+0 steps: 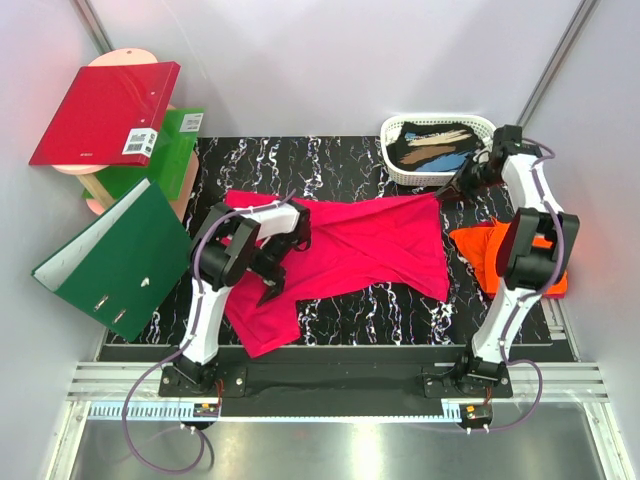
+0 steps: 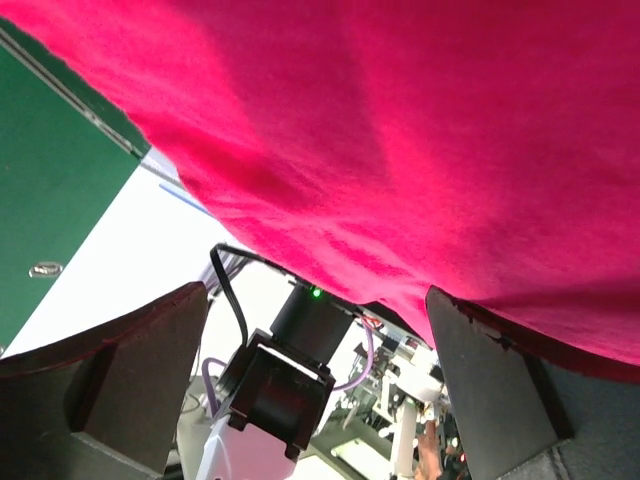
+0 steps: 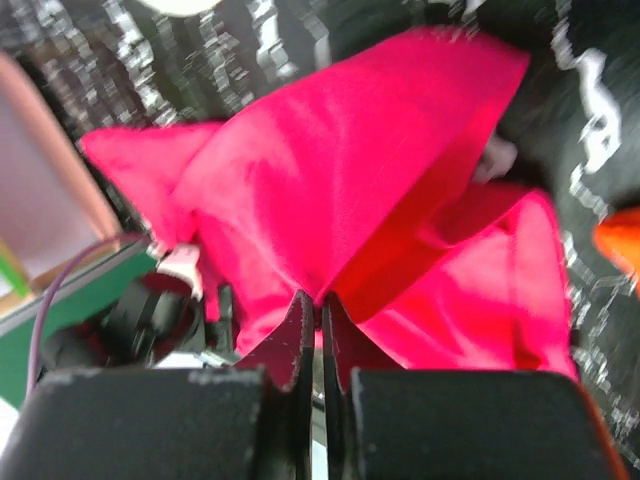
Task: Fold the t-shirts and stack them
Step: Fold the flattened tshirt in 1/3 of the way
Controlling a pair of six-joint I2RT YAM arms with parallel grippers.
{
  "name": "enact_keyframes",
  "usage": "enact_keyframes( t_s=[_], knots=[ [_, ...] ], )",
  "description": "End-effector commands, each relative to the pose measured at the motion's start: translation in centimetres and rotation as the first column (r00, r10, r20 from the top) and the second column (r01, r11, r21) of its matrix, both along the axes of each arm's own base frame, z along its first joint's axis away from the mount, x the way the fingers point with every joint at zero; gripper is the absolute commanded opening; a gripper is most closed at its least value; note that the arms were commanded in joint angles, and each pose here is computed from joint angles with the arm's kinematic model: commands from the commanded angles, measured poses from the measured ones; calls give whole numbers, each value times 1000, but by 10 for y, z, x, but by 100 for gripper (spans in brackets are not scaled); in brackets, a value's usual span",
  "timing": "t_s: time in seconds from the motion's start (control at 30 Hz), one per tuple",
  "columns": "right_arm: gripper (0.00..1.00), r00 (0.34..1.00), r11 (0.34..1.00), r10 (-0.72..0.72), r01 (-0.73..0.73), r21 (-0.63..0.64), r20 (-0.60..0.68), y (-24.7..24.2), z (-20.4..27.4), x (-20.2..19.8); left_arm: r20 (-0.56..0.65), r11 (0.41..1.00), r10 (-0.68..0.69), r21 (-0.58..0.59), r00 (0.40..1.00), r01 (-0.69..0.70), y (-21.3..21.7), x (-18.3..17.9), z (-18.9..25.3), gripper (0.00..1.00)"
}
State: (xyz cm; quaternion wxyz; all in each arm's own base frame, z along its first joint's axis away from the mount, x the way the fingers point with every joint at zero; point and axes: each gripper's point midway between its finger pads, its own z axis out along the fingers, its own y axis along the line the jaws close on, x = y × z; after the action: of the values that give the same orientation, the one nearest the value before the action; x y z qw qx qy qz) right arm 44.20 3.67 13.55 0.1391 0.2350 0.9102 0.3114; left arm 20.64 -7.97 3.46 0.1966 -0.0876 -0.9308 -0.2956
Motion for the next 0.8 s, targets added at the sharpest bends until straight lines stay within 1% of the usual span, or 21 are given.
enact_keyframes(
  t_s=[0.0,0.1,0.13,0.2,0.23,0.3,0.33,0.4,0.43,0.5,0.53,0.67,0.7,0.77],
  knots=[
    [0,999,998,49,-48,28,-4,12,24,-34,71,999,24,-40,997,-21,-15,21,-4,99],
    [0,996,998,57,-54,37,-63,16,18,-56,75,999,14,-36,997,-12,-15,28,-1,99],
    [0,991,997,60,-55,51,-117,18,11,-69,75,999,11,-34,997,-8,-14,29,-1,99],
    [0,983,998,60,-55,32,-176,16,2,-84,79,999,15,-36,997,-12,-13,32,-2,99],
    [0,969,998,58,-55,18,-240,15,-9,-99,77,999,16,-36,997,-13,-12,32,-2,99],
    [0,952,999,52,-52,7,-300,14,-20,-114,77,999,15,-35,997,-12,-12,32,-1,99],
    [0,933,999,44,-52,-12,-356,11,-32,-127,77,999,13,-36,997,-11,-11,33,-1,99],
    [0,910,998,42,-57,-25,-413,10,-45,-139,80,999,12,-35,997,-9,-9,33,1,99],
    [0,892,996,26,-60,-60,-452,5,-56,-149,75,1000,14,-28,997,-12,-7,31,2,99],
    [0,873,993,7,-65,-102,-488,-2,-68,-154,68,1000,17,-25,998,-15,-4,29,3,99],
    [0,863,985,-14,-74,-154,-506,-11,-76,-157,53,1000,17,-17,998,-16,0,23,4,99],
    [0,827,957,-65,-106,-269,-558,-33,-100,-157,60,999,33,-15,998,-32,7,14,5,99],
    [1,834,943,-82,-112,-313,-546,-42,-103,-150,58,999,35,-15,998,-34,8,13,4,99],
    [11,844,939,-80,-115,-324,-531,-45,-108,-140,57,999,41,-13,998,-40,10,9,6,99]
  ],
)
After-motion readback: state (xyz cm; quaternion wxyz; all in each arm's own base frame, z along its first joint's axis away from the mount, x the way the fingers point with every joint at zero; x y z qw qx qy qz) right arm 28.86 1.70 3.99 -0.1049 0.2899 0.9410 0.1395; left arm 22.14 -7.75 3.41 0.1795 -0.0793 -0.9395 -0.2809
